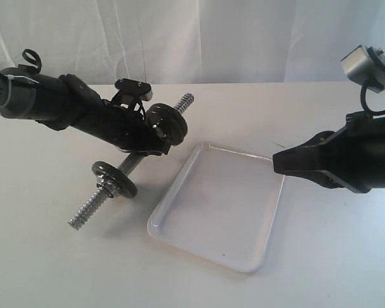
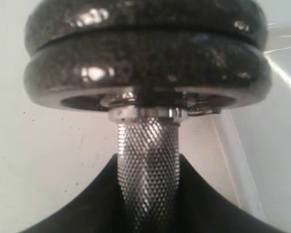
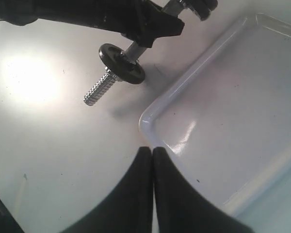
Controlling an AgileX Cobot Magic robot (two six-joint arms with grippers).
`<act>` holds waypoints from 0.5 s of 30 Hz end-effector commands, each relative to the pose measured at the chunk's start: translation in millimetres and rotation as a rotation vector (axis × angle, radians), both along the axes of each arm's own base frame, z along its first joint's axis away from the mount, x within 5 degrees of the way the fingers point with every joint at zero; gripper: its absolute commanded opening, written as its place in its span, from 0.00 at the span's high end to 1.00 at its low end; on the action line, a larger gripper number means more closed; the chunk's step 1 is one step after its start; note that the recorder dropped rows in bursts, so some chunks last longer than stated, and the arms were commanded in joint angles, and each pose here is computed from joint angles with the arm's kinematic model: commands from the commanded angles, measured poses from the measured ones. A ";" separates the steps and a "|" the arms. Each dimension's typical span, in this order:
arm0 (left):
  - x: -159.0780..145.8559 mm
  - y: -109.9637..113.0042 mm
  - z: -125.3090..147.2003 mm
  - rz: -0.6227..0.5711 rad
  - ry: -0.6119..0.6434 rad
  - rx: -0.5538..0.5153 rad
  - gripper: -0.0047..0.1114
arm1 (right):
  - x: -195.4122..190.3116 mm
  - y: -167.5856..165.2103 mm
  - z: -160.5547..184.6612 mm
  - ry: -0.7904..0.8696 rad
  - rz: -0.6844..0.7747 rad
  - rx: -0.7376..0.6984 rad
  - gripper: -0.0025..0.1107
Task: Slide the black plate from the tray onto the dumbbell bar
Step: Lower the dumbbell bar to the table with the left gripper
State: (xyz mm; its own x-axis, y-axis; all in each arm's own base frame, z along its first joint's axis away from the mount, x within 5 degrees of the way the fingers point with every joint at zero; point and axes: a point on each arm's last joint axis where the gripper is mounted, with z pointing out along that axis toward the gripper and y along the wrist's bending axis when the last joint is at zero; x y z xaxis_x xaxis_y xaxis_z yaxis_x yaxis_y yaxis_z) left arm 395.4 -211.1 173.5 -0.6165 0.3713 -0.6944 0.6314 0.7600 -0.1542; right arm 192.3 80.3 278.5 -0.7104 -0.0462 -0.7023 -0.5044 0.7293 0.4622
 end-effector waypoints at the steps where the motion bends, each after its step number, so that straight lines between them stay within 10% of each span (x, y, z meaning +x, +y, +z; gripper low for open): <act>1: 6.7 -0.6 41.7 0.095 -0.089 -0.111 0.96 | -1.1 -0.6 0.4 -0.002 -0.008 0.010 0.98; 15: 6.4 -1.1 38.0 0.080 -0.081 -0.099 0.96 | -2.1 -0.1 -0.1 0.005 0.001 0.013 0.98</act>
